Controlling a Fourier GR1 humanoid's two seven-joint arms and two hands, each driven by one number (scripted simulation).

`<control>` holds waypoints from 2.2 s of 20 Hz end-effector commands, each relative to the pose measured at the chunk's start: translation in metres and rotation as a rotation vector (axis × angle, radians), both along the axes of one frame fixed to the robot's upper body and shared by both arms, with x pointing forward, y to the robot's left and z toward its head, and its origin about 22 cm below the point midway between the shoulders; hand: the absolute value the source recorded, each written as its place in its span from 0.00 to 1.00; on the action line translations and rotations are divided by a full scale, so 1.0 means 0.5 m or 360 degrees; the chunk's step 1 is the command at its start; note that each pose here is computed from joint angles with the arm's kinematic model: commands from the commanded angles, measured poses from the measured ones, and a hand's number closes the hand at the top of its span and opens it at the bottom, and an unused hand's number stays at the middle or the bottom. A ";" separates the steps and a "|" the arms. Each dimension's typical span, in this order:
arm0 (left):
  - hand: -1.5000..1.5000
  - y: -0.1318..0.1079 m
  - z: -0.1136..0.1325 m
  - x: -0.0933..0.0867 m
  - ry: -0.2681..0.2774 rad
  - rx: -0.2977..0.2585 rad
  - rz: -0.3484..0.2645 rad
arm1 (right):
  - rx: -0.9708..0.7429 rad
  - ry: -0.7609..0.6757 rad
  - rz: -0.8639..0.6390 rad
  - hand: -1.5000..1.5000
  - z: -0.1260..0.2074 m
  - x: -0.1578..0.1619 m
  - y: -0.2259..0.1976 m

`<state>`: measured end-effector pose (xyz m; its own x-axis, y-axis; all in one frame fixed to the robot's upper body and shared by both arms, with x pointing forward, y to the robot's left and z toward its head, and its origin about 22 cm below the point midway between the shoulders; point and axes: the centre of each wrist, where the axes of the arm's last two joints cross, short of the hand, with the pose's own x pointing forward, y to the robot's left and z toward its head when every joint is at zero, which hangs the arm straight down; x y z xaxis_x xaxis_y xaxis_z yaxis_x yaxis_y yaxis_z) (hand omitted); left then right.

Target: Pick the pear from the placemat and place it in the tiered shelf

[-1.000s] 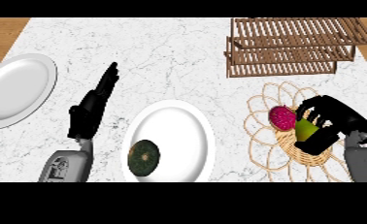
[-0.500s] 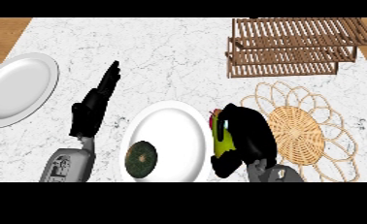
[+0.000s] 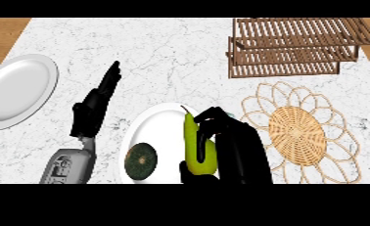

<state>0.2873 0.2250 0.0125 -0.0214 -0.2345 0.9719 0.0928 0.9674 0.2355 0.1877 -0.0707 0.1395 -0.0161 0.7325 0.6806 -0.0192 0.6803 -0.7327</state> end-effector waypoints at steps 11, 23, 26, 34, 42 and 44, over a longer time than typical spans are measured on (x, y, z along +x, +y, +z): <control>0.50 0.017 0.024 -0.018 0.0032 -0.0008 -0.0010 | 0.0003 -0.0471 -0.0496 1.00 0.206 -0.044 -0.038; 0.50 -0.005 0.023 0.004 -0.0018 0.0017 0.0007 | -0.0048 -0.0648 -0.0702 1.00 0.343 0.063 -0.084; 0.50 -0.004 0.007 0.000 -0.0007 -0.0008 0.0002 | -0.0074 -0.0712 -0.0767 1.00 0.355 0.074 -0.111; 0.50 0.010 0.022 0.006 -0.0001 0.0000 -0.0016 | -0.0194 -0.0816 -0.0859 1.00 0.416 0.167 -0.150; 0.50 0.004 0.010 -0.005 -0.0011 -0.0040 -0.0002 | -0.0359 -0.0890 -0.0869 1.00 0.423 0.237 -0.228; 0.50 -0.001 0.032 -0.021 0.0010 -0.0015 -0.0015 | -0.0365 -0.0884 -0.0871 1.00 0.411 0.252 -0.191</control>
<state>0.2829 0.2215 0.0189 -0.0221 -0.2237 0.9744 0.0977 0.9695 0.2248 0.2967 -0.1671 0.3445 0.0782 0.8477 0.5247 0.6730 0.3434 -0.6551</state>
